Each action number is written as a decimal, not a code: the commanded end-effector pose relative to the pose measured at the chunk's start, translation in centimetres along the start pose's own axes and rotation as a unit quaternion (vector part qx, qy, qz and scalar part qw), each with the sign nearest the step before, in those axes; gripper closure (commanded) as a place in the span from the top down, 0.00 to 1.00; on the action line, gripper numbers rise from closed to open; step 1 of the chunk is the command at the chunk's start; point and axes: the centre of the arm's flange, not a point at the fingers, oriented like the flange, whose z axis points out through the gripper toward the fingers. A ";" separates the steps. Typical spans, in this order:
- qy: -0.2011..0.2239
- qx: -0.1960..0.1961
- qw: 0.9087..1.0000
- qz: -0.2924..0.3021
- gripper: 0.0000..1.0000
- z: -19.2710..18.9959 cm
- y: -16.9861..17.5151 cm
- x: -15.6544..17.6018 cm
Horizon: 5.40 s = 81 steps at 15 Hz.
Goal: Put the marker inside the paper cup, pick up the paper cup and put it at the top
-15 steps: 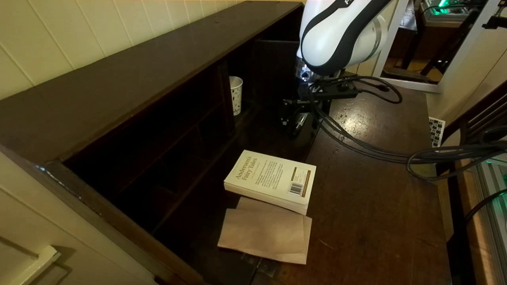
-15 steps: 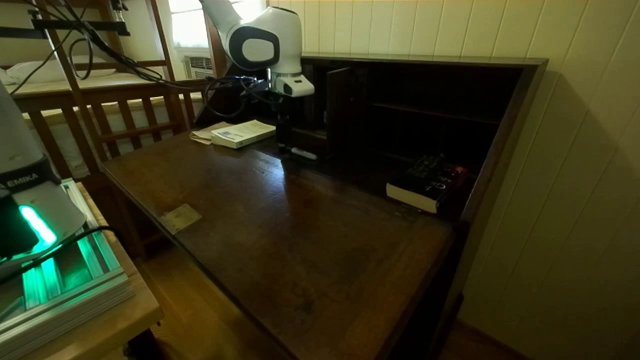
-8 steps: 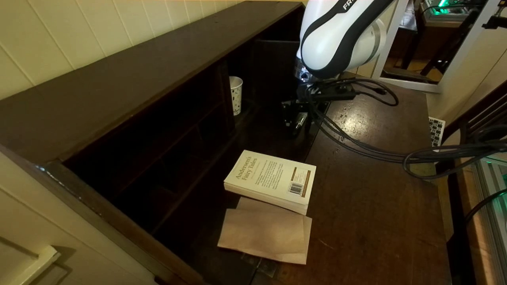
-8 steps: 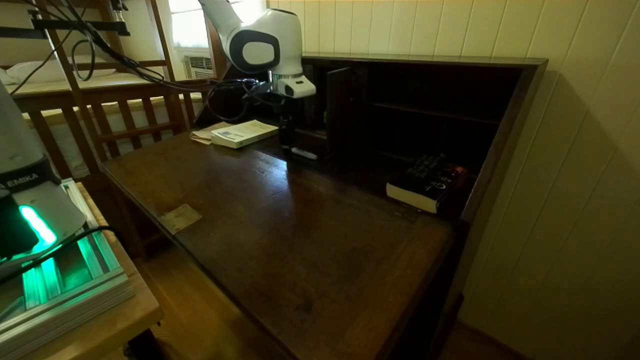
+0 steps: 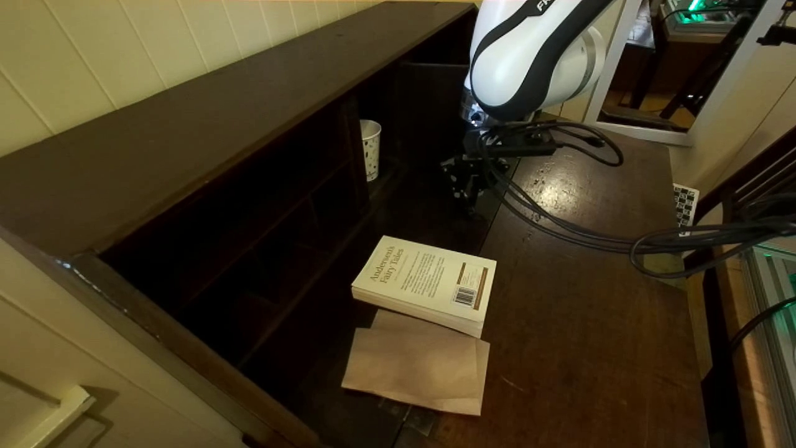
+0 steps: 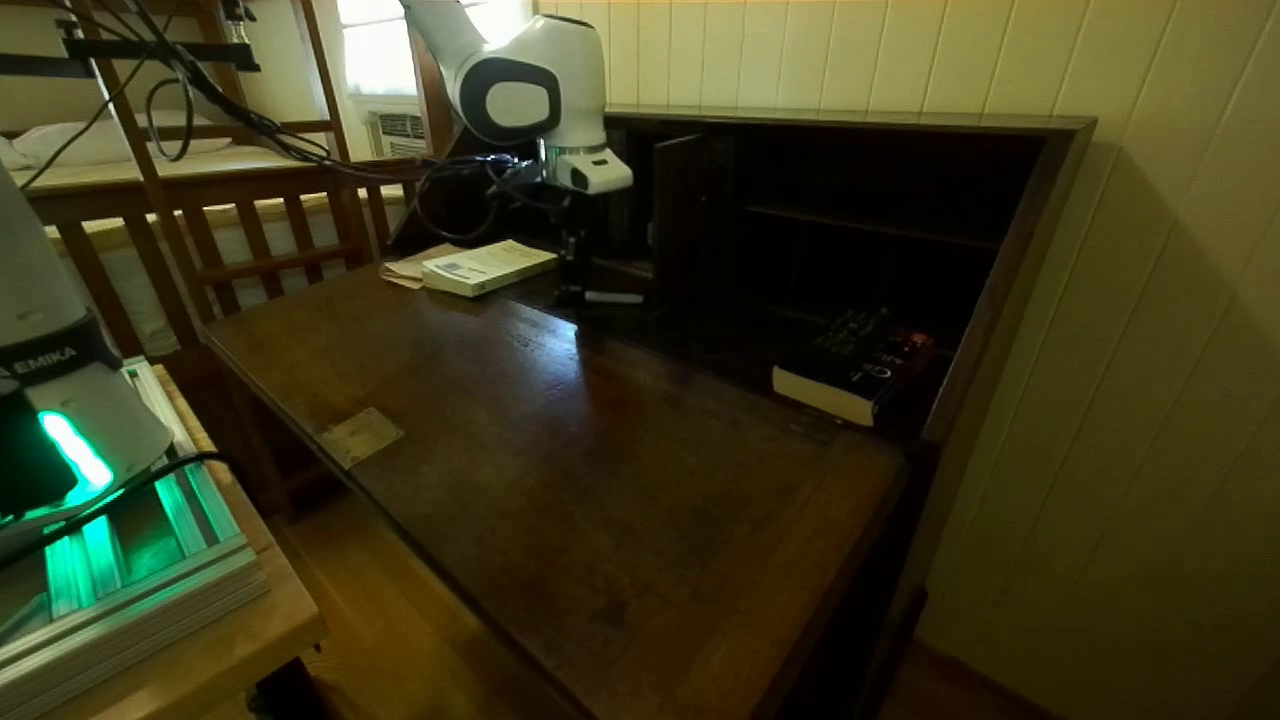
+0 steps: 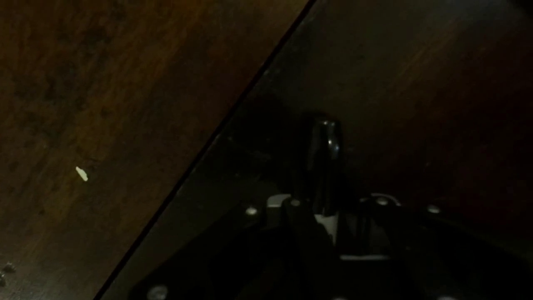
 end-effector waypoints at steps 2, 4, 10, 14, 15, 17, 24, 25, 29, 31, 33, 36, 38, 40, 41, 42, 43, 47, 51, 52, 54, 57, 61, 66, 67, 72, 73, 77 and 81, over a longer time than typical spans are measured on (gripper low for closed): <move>-0.011 0.016 1.000 -0.015 0.06 -0.5 -0.2 -0.3; -0.014 0.018 0.998 -0.050 0.06 -1.3 -0.1 -0.4; -0.022 0.011 0.981 -0.193 0.06 -4.4 0.0 -0.8; -0.033 -0.004 0.965 -0.259 0.06 -6.0 -0.2 -0.8; -0.034 -0.008 0.962 -0.271 0.06 -6.3 -0.3 -0.9; -0.038 -0.016 0.955 -0.293 0.06 -6.6 -0.4 -1.1; -0.060 -0.078 0.935 -0.339 0.06 -8.1 -1.2 -1.5; -0.062 -0.096 0.930 -0.351 0.06 -8.4 -1.4 -1.4; -0.060 -0.179 0.899 -0.395 0.06 -9.8 -2.9 -1.5; -0.057 -0.222 0.877 -0.421 0.06 -9.9 -3.9 -1.9; -0.055 -0.255 0.853 -0.451 0.06 -10.0 -4.8 -2.5; -0.045 -0.300 0.817 -0.490 0.06 -10.0 -5.9 -2.7; -0.036 -0.333 0.793 -0.509 0.06 -10.2 -6.5 -2.4; -0.020 -0.366 0.768 -0.525 0.06 -10.2 -7.0 -1.7; -0.011 -0.386 0.754 -0.532 0.06 -10.2 -7.3 -1.4; 0.001 -0.403 0.740 -0.539 0.06 -9.9 -7.5 -1.0; 0.006 -0.414 0.728 -0.546 0.06 -9.8 -7.6 -0.8; 0.025 -0.434 0.694 -0.574 0.06 -8.7 -8.6 -0.7; 0.055 -0.431 0.674 -0.597 0.06 -8.1 -10.4 -1.0; 0.065 -0.428 0.669 -0.605 0.06 -8.0 -10.9 -1.1; 0.085 -0.423 0.653 -0.622 0.06 -7.7 -12.0 -1.2; 0.106 -0.421 0.631 -0.643 0.06 -7.4 -12.9 -1.4; 0.127 -0.434 0.602 -0.658 0.06 -7.5 -13.4 -2.0; 0.151 -0.450 0.569 -0.671 0.06 -7.8 -13.9 -2.7; 0.156 -0.454 0.563 -0.673 0.06 -7.7 -13.9 -2.6; 0.189 -0.471 0.530 -0.679 0.06 -7.6 -14.1 -2.7; 0.192 -0.474 0.525 -0.680 0.06 -7.6 -14.0 -2.7; 0.201 -0.481 0.507 -0.687 0.06 -6.9 -13.8 -2.9; 0.207 -0.491 0.490 -0.690 0.06 -6.2 -13.7 -2.8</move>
